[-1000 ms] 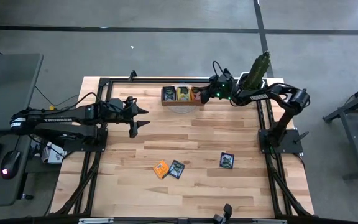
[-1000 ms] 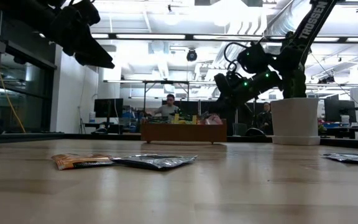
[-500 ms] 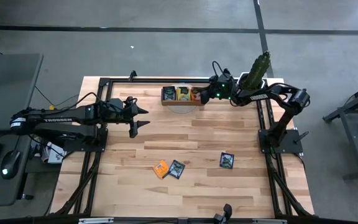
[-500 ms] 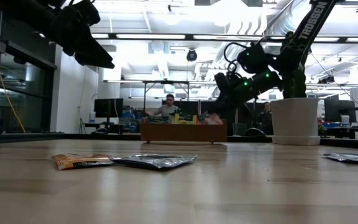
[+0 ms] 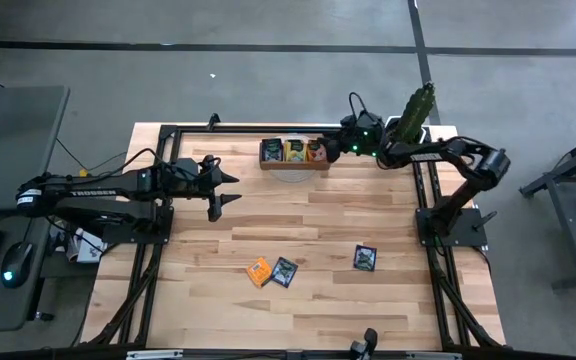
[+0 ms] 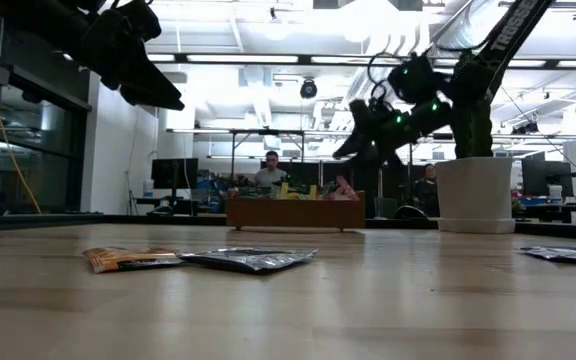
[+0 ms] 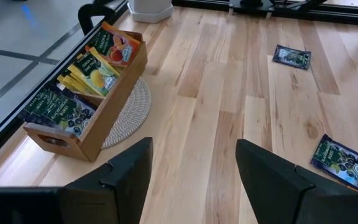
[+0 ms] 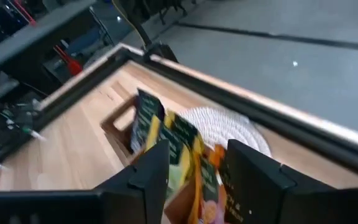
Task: Pick & Place Tea
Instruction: Put the right purple tea bag in the left compartment of the organizer
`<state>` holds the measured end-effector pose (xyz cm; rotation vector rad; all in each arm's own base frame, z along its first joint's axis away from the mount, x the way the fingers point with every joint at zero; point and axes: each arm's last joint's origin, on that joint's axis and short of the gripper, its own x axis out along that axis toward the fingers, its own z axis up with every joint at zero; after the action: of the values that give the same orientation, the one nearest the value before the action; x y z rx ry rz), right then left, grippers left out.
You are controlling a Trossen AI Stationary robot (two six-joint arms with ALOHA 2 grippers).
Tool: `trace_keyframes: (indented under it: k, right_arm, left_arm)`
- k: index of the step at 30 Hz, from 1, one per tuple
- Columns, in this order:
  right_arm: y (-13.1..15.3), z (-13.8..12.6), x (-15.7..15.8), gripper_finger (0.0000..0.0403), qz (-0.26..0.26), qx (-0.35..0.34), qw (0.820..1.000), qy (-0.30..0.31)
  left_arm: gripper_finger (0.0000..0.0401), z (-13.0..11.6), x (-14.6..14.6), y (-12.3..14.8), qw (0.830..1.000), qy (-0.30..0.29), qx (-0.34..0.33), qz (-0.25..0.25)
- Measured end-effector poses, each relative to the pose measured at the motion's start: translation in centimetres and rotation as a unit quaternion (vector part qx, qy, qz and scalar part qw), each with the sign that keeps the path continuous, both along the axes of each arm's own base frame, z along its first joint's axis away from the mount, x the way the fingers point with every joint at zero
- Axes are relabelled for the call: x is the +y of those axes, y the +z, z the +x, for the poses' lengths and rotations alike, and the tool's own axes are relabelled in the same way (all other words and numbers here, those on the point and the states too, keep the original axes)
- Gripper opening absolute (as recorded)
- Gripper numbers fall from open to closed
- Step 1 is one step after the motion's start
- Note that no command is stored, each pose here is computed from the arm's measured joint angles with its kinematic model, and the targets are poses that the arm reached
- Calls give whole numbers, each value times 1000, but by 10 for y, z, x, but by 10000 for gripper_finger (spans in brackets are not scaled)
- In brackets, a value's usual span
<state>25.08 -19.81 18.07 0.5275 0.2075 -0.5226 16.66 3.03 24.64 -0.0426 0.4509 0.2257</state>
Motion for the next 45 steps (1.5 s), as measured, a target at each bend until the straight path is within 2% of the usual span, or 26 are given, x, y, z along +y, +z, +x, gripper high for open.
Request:
trace_keyframes:
  k: [6, 11, 15, 19, 23, 29, 34, 37, 41, 45]
  right_arm:
    - [30, -9, 18, 156, 4, -9, 999, 44]
    - [48, -14, 55, 130, 29, 21, 992, 121]
    - [54, -20, 92, 86, 60, 79, 982, 161]
    - [54, -32, 125, 16, 82, 153, 971, 165]
    - [55, -44, 152, 13, 113, 203, 960, 156]
    - [47, -61, 189, 3, 153, 295, 930, 156]
    - [40, -74, 216, 1, 169, 369, 896, 181]
    - [39, -78, 230, 1, 156, 385, 884, 215]
    - [35, -79, 245, 1, 108, 404, 863, 283]
    - [13, -82, 255, 1, 93, 420, 835, 342]
  left_arm:
    - [227, 0, 0, 0, 1000, 2, -1, -4]
    - [227, 3, 0, 1, 1000, -9, -13, -13]
    - [227, 15, 1, -3, 999, -17, -18, -29]
    - [227, 32, 2, -8, 998, -34, -38, -48]
    - [227, 52, 3, -16, 993, -57, -58, -83]
    - [227, 82, -11, -32, 985, -98, -85, -115]
    - [227, 95, -29, -45, 983, -99, -84, -132]
    - [227, 97, -38, -47, 982, -98, -87, -140]
    - [227, 100, -49, -48, 978, -108, -98, -148]
    - [227, 105, -57, -48, 977, -116, -92, -151]
